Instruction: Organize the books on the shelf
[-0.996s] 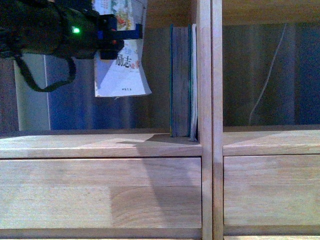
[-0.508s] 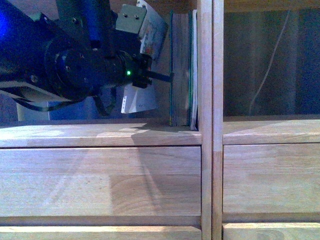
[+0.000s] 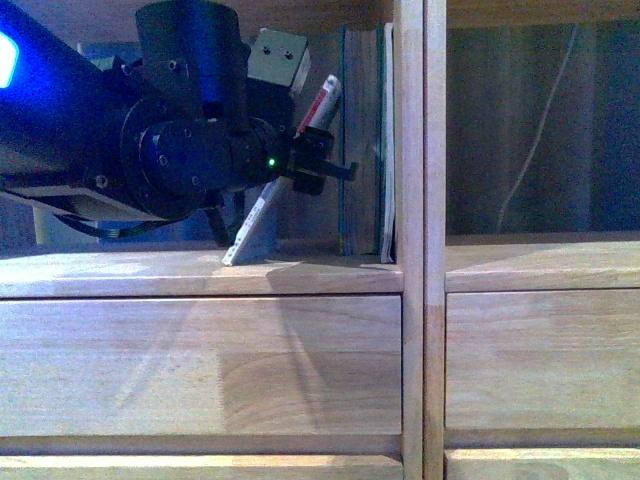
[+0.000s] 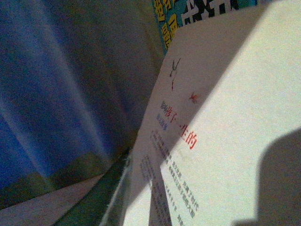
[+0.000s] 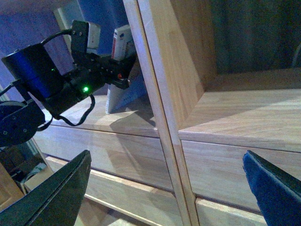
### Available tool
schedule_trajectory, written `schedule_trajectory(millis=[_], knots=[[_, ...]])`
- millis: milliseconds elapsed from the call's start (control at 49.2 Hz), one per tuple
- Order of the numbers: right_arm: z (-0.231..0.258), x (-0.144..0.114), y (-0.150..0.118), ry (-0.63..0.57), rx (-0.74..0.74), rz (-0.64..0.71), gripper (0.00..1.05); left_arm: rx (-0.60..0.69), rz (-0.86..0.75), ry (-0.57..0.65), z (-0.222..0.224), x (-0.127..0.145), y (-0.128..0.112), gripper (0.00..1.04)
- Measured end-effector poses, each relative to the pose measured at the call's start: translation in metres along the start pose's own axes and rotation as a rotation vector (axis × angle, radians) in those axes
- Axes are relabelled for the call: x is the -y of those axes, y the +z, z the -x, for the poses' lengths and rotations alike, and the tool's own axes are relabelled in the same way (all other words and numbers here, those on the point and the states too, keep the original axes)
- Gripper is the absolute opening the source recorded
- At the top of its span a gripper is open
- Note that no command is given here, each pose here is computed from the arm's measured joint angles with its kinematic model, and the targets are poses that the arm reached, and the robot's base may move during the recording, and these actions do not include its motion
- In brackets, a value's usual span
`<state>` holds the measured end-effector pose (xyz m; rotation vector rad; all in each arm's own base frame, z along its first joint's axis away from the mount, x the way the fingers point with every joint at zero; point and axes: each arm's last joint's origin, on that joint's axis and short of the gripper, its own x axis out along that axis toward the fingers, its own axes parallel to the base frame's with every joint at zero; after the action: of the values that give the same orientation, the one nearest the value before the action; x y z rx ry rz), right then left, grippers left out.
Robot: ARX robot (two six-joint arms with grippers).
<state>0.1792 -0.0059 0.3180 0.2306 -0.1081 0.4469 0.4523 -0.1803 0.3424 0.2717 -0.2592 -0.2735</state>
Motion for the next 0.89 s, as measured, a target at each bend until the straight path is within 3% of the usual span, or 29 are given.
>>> schedule_trajectory(millis=[305, 447, 894], knots=[[0.000, 0.000, 0.000, 0.000, 0.000, 0.000, 0.98, 0.057, 0.049, -0.032, 0.036, -0.009, 0.014, 0.98], [0.000, 0.000, 0.000, 0.000, 0.000, 0.000, 0.98, 0.066, 0.083, -0.077, 0.070, -0.019, 0.025, 0.97], [0.000, 0.000, 0.000, 0.000, 0.000, 0.000, 0.98, 0.162, 0.133, -0.041, 0.268, -0.097, 0.048, 0.97]])
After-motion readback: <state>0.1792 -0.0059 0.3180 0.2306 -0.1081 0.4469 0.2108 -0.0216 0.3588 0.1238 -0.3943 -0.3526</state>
